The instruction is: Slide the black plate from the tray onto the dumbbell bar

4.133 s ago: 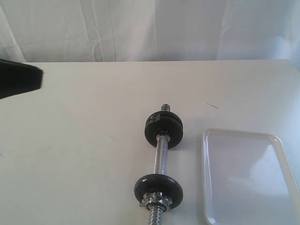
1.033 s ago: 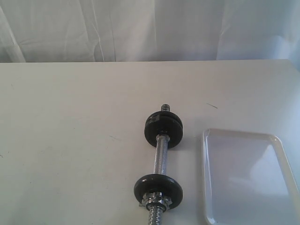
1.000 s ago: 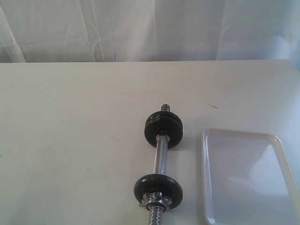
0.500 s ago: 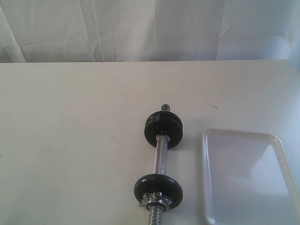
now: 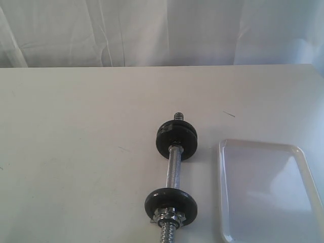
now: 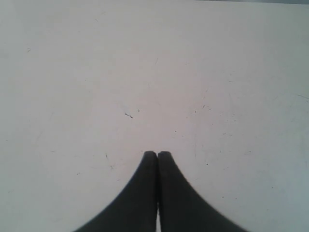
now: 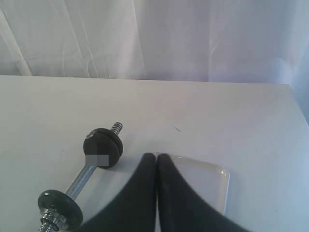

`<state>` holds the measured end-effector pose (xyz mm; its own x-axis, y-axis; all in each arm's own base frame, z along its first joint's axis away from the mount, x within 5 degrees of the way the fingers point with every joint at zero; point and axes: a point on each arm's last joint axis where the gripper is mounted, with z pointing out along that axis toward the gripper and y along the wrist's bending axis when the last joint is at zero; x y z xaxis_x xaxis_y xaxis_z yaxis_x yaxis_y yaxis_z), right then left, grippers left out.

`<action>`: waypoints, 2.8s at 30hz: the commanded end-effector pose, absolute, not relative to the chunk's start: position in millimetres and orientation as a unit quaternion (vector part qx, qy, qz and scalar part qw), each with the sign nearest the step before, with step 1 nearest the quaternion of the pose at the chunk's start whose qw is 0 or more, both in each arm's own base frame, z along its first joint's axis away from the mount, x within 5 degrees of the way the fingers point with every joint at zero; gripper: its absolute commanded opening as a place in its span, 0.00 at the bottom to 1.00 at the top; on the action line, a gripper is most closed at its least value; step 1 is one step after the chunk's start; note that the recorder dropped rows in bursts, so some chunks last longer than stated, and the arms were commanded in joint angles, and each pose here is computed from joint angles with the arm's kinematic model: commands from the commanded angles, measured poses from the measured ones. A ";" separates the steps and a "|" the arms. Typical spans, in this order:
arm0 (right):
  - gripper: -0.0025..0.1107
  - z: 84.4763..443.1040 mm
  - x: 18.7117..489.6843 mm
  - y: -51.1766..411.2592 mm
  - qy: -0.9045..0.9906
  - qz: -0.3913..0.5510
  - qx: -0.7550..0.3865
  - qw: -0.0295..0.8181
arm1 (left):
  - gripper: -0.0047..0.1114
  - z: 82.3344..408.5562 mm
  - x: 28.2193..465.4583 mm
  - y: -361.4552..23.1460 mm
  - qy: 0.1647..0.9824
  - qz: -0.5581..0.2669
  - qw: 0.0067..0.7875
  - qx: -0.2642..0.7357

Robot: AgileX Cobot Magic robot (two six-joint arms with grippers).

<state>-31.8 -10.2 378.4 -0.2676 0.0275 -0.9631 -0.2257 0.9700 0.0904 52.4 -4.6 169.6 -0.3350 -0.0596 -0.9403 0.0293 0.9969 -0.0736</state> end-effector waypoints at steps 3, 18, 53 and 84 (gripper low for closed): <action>0.02 379.1 -32.7 -11.0 0.784 0.106 -0.062 0.609 | 0.04 168.8 52.4 -4.4 0.815 -0.039 0.579 -0.012; 0.02 367.2 -24.0 -8.5 0.797 0.103 -0.063 0.592 | 0.04 168.8 52.4 -4.4 0.815 -0.039 0.579 -0.012; 0.02 283.1 -6.7 -3.4 0.845 0.091 -0.068 0.523 | 0.04 168.9 52.5 -4.4 0.814 -0.039 0.579 -0.012; 0.02 216.6 46.2 12.1 0.770 0.111 -0.066 0.625 | 0.04 169.1 52.5 -4.4 0.813 -0.039 0.580 -0.013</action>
